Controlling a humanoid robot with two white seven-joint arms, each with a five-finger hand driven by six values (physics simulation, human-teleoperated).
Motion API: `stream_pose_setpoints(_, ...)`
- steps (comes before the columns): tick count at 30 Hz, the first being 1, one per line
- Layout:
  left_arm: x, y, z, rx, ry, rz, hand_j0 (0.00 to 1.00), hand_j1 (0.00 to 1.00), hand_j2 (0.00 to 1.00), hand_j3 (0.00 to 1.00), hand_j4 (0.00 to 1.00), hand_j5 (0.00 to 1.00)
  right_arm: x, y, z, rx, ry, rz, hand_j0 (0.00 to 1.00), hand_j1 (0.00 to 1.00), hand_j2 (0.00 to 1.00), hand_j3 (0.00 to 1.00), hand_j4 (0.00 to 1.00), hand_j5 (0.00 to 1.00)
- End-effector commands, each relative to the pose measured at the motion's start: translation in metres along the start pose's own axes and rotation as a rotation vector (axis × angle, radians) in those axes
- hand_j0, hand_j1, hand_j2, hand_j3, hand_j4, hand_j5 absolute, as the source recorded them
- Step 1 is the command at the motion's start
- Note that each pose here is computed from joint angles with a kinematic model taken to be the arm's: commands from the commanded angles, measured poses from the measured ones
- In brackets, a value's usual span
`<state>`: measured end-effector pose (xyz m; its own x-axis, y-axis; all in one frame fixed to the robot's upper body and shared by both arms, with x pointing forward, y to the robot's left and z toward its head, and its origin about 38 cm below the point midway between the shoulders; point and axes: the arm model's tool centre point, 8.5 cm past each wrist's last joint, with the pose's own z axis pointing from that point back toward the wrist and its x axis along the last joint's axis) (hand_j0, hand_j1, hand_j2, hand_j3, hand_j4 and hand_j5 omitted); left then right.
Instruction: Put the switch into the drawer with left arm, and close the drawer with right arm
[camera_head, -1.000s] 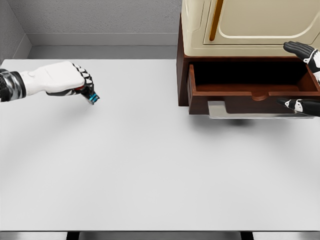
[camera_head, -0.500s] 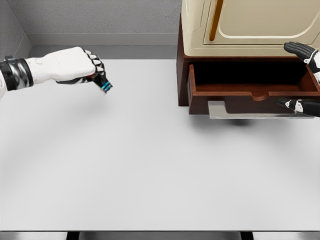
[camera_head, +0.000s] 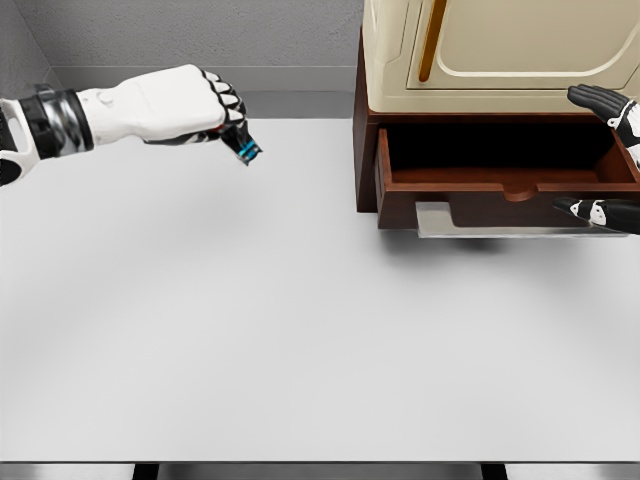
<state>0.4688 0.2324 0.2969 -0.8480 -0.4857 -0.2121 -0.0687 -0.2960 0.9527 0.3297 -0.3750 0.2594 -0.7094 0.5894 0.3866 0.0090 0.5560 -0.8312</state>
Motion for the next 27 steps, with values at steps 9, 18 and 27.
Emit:
stream_pose_setpoints(9,0.024,0.023,-0.017,0.066,-0.075,-0.039,0.5,0.5,0.5,0.5,0.5,0.5,0.0,-0.001,0.0,-0.003,-0.001,-0.004,1.0,1.0,1.0,1.0,1.0,1.0)
stream_pose_setpoints(18,0.04,0.035,-0.026,0.101,-0.121,-0.062,0.5,0.5,0.5,0.5,0.5,0.5,0.0,-0.001,0.0,-0.003,0.001,-0.003,1.0,1.0,1.0,1.0,1.0,1.0)
stream_pose_setpoints(27,0.051,0.052,-0.044,0.152,-0.16,-0.073,0.5,0.5,0.5,0.5,0.5,0.5,0.0,0.0,0.0,-0.002,0.0,-0.004,1.0,1.0,1.0,1.0,1.0,1.0)
